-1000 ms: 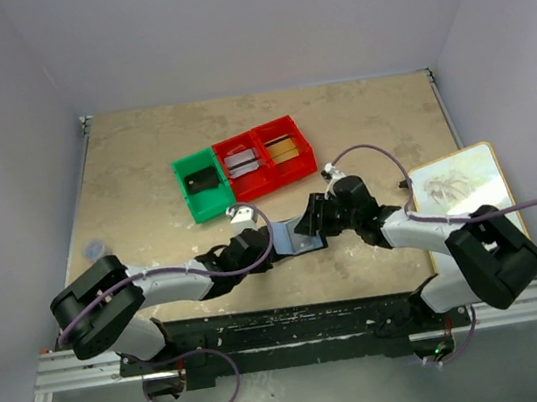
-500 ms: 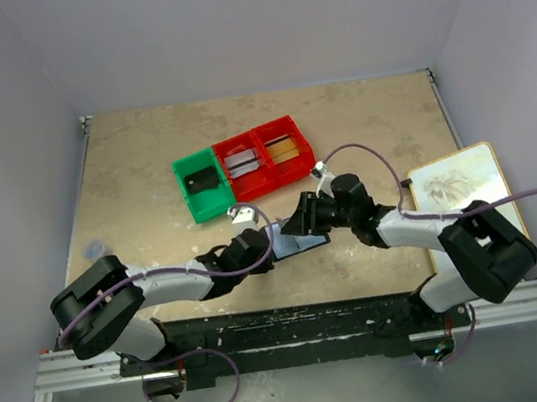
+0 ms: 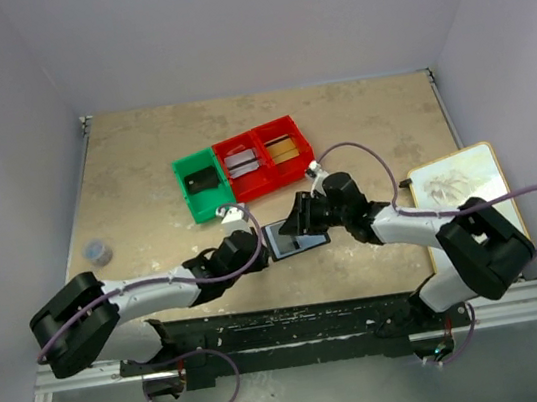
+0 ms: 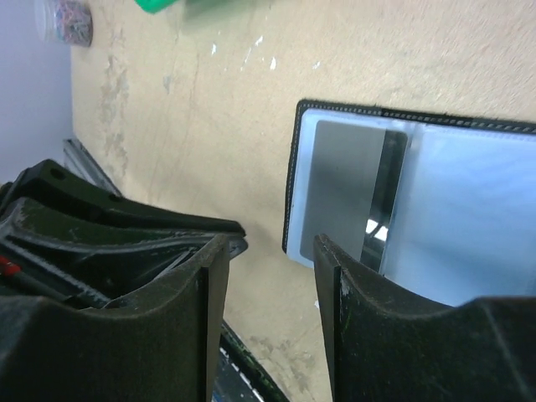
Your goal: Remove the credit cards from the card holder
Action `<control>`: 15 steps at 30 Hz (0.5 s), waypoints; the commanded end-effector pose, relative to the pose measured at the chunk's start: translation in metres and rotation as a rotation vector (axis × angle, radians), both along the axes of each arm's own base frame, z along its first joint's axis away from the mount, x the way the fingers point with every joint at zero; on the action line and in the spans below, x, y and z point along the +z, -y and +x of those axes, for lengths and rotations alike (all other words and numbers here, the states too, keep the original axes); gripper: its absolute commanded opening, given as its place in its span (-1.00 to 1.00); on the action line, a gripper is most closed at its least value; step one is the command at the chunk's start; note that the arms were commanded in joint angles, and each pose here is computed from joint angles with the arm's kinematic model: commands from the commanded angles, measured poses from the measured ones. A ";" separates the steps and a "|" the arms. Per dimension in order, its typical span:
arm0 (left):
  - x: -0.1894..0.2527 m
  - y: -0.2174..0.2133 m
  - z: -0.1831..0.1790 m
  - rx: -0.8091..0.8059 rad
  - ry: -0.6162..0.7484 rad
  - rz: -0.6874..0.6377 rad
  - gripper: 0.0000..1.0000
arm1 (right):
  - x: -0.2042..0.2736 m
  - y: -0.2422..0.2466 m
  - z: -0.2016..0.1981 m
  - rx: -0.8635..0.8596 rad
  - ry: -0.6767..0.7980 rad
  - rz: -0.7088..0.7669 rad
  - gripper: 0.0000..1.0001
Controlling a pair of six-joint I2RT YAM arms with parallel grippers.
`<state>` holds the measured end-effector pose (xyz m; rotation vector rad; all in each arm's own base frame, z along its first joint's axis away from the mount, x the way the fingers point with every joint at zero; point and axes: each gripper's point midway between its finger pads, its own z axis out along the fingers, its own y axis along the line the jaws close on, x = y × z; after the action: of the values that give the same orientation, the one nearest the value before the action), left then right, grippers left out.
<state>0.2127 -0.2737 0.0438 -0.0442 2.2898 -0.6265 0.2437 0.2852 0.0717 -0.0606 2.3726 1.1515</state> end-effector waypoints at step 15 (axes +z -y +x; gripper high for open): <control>0.051 0.027 0.019 -0.033 0.091 -0.106 -0.52 | -0.019 0.011 0.018 -0.044 0.016 -0.107 -0.03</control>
<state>0.2174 -0.2792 0.0705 -0.0466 2.2266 -0.6872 0.2572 0.2739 0.0543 -0.0345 2.4260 1.0050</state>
